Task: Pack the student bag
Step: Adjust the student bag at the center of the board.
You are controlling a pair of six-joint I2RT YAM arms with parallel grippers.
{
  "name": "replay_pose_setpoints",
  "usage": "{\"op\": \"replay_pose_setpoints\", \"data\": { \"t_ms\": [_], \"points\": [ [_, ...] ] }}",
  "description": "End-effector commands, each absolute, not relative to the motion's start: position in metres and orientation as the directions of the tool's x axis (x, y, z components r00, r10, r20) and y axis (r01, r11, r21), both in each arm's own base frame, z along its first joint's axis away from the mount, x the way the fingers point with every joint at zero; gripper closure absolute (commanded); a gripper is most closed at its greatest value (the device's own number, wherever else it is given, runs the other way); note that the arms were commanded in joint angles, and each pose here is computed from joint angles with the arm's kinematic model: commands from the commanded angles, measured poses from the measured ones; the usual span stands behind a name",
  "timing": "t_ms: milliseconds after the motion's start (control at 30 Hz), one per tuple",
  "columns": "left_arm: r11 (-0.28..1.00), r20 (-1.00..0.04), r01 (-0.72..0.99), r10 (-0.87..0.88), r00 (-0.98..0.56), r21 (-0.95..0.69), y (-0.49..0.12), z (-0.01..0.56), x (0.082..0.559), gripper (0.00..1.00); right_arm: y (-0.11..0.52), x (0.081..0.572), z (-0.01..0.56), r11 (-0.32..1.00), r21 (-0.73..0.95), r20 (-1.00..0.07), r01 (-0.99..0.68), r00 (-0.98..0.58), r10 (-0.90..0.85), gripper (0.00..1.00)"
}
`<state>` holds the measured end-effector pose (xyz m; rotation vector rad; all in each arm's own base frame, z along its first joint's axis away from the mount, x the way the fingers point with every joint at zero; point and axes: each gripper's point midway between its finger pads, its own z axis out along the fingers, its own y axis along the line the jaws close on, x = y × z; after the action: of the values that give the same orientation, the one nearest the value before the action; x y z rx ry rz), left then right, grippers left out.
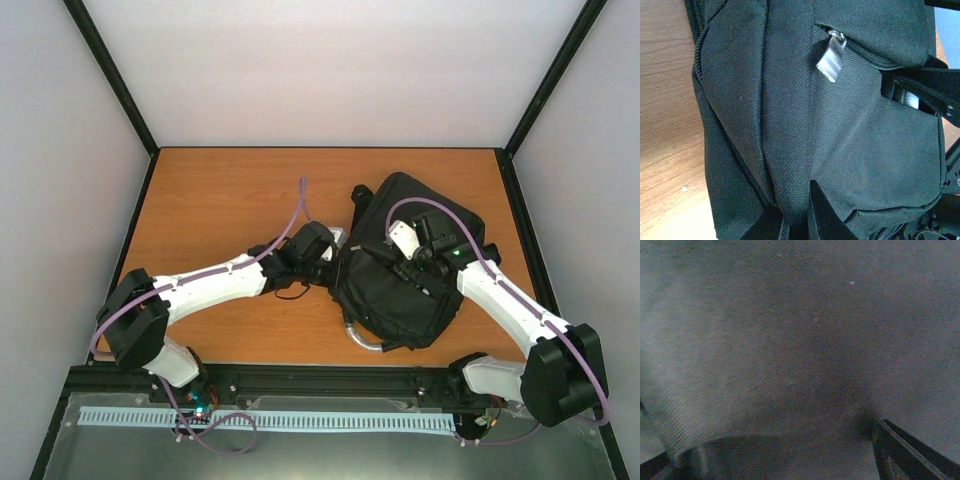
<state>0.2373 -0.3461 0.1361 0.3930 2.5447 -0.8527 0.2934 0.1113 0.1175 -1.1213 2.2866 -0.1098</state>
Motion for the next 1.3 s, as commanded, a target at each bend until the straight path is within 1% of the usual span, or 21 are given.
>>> {"op": "replay_pose_setpoints", "data": {
  "t_ms": [0,100,167,233,333,433,533,567,600,667,700,800,833,867,933,1033,1100,1133,1167,1267],
  "points": [
    [0.699,-0.567,0.441,0.063,-0.822,-0.562,-0.36,0.188,0.236,0.99,0.088,0.312,0.132,0.694,-0.441,-0.457,-0.57,-0.522,-0.72,0.22],
    [0.711,-0.565,0.428,0.051,-0.823,-0.558,-0.356,0.187,0.233,0.99,0.102,0.301,0.139,0.674,-0.381,-0.49,-0.632,-0.48,-0.728,0.23],
    [0.73,-0.554,0.395,0.027,-0.832,-0.558,-0.35,0.181,0.232,0.99,0.107,0.292,0.142,0.652,-0.352,-0.493,-0.671,-0.46,-0.739,0.24],
    [0.74,-0.537,0.366,0.008,-0.844,-0.565,-0.345,0.172,0.229,0.99,0.124,0.271,0.145,0.581,-0.263,-0.499,-0.77,-0.407,-0.765,0.22],
    [0.74,-0.514,0.341,-0.008,-0.858,-0.58,-0.341,0.158,0.222,0.99,0.15,0.227,0.152,0.423,-0.093,-0.538,-0.901,-0.312,-0.783,0.2],
    [0.73,-0.495,0.332,-0.01,-0.869,-0.598,-0.337,0.145,0.214,0.99,0.166,0.201,0.161,0.321,0.025,-0.581,-0.947,-0.276,-0.766,0.19],
    [0.727,-0.491,0.327,-0.016,-0.871,-0.604,-0.331,0.134,0.209,0.99,0.176,0.198,0.168,0.285,0.083,-0.606,-0.955,-0.275,-0.747,0.2],
    [0.729,-0.488,0.325,-0.015,-0.873,-0.603,-0.329,0.13,0.208,0.98,0.179,0.201,0.17,0.287,0.094,-0.611,-0.953,-0.283,-0.74,0.21],
    [0.731,-0.486,0.323,-0.014,-0.874,-0.601,-0.327,0.127,0.207,0.96,0.182,0.207,0.17,0.296,0.097,-0.614,-0.95,-0.291,-0.733,0.23],
    [0.739,-0.486,0.317,-0.017,-0.874,-0.595,-0.322,0.124,0.205,0.88,0.187,0.218,0.171,0.313,0.105,-0.619,-0.944,-0.308,-0.722,0.28],
    [0.745,-0.485,0.312,-0.018,-0.874,-0.589,-0.319,0.121,0.205,0.82,0.19,0.225,0.172,0.32,0.106,-0.622,-0.941,-0.314,-0.717,0.31],
    [0.76,-0.493,0.303,-0.026,-0.87,-0.575,-0.312,0.123,0.205,0.54,0.198,0.246,0.177,0.359,0.081,-0.628,-0.93,-0.327,-0.706,0.39],
    [0.764,-0.5,0.303,-0.029,-0.865,-0.569,-0.309,0.125,0.206,0.48,0.201,0.254,0.183,0.367,0.056,-0.638,-0.928,-0.316,-0.702,0.42],
    [0.767,-0.507,0.306,-0.029,-0.861,-0.564,-0.307,0.126,0.206,0.44,0.204,0.259,0.184,0.374,0.039,-0.636,-0.927,-0.312,-0.706,0.44],
    [0.762,-0.517,0.319,-0.024,-0.856,-0.564,-0.306,0.131,0.21,0.43,0.207,0.27,0.184,0.397,-0.005,-0.625,-0.918,-0.307,-0.718,0.48],
    [0.74,-0.528,0.336,-0.029,-0.849,-0.582,-0.302,0.14,0.222,0.43,0.199,0.292,0.178,0.489,-0.072,-0.574,-0.869,-0.365,-0.733,0.52],
    [0.717,-0.537,0.344,-0.049,-0.842,-0.606,-0.298,0.15,0.235,0.4,0.192,0.298,0.172,0.529,-0.089,-0.541,-0.844,-0.405,-0.737,0.53],
    [0.709,-0.539,0.346,-0.056,-0.84,-0.614,-0.296,0.156,0.244,0.35,0.187,0.298,0.168,0.539,-0.097,-0.526,-0.837,-0.416,-0.742,0.53],
    [0.706,-0.534,0.344,-0.057,-0.843,-0.619,-0.295,0.159,0.253,0.33,0.182,0.297,0.165,0.552,-0.111,-0.514,-0.826,-0.428,-0.743,0.53],
    [0.715,-0.493,0.321,-0.038,-0.869,-0.621,-0.3,0.158,0.285,0.31,0.156,0.298,0.163,0.615,-0.148,-0.5,-0.775,-0.478,-0.722,0.5]
  ]
}}
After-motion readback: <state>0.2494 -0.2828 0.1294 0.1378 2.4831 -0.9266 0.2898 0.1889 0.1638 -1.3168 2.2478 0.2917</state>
